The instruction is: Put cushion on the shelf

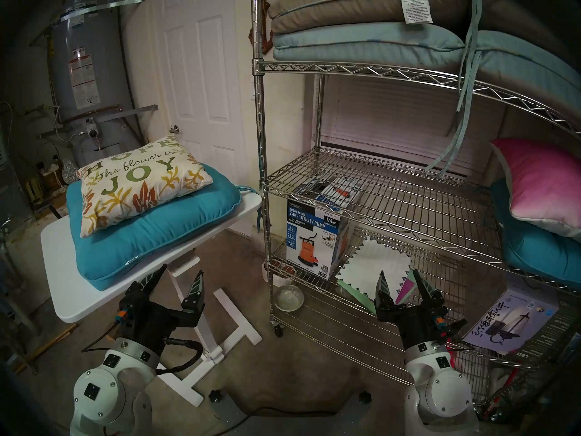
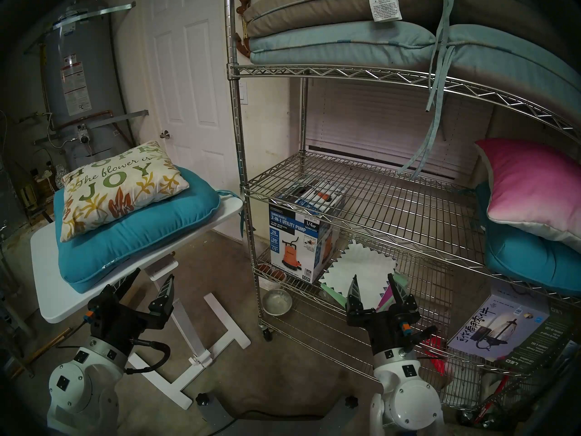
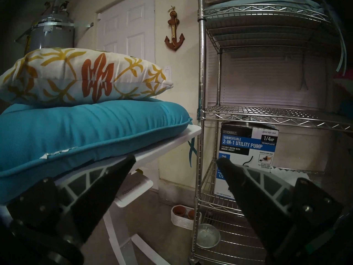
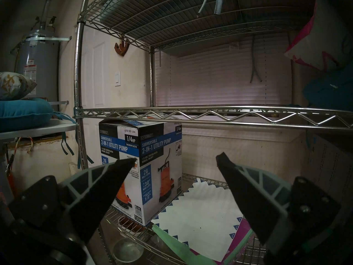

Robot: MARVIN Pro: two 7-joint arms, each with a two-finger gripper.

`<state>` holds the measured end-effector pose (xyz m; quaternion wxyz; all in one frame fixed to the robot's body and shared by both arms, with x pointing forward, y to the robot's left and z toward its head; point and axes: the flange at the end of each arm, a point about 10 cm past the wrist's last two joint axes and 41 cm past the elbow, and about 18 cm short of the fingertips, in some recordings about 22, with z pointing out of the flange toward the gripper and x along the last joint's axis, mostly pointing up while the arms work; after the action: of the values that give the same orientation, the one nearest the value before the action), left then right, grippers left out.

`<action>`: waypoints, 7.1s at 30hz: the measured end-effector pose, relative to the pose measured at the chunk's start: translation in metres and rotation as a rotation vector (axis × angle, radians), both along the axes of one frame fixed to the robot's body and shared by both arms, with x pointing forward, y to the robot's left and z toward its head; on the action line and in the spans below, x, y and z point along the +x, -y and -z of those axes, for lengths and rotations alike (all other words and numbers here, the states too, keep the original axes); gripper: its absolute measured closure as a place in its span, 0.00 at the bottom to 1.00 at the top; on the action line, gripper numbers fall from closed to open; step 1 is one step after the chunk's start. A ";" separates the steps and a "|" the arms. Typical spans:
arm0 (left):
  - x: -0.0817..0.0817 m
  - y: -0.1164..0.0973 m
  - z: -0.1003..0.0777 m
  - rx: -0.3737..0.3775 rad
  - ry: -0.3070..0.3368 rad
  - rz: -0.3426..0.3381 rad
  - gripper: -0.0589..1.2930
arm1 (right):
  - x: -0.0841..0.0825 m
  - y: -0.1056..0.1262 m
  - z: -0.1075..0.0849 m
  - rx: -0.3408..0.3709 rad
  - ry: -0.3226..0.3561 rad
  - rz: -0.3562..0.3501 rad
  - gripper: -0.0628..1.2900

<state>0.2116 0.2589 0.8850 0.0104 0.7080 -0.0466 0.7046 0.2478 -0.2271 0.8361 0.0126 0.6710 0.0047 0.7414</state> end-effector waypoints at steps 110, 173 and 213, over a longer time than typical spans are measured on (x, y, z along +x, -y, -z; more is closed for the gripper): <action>0.071 -0.140 -0.071 1.232 0.051 -0.355 0.03 | 0.000 0.000 0.001 0.002 -0.002 0.001 0.05; 0.039 -0.025 -0.061 1.092 0.105 -0.150 0.96 | 0.000 0.000 0.001 0.003 -0.002 0.002 0.05; 0.035 -0.052 -0.059 1.031 0.056 -0.196 0.80 | 0.000 0.000 0.001 0.003 -0.002 0.002 0.05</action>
<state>0.2464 0.3111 0.9440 -0.4068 0.6033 -0.3210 0.6063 0.2477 -0.2269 0.8353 0.0123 0.6717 0.0031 0.7407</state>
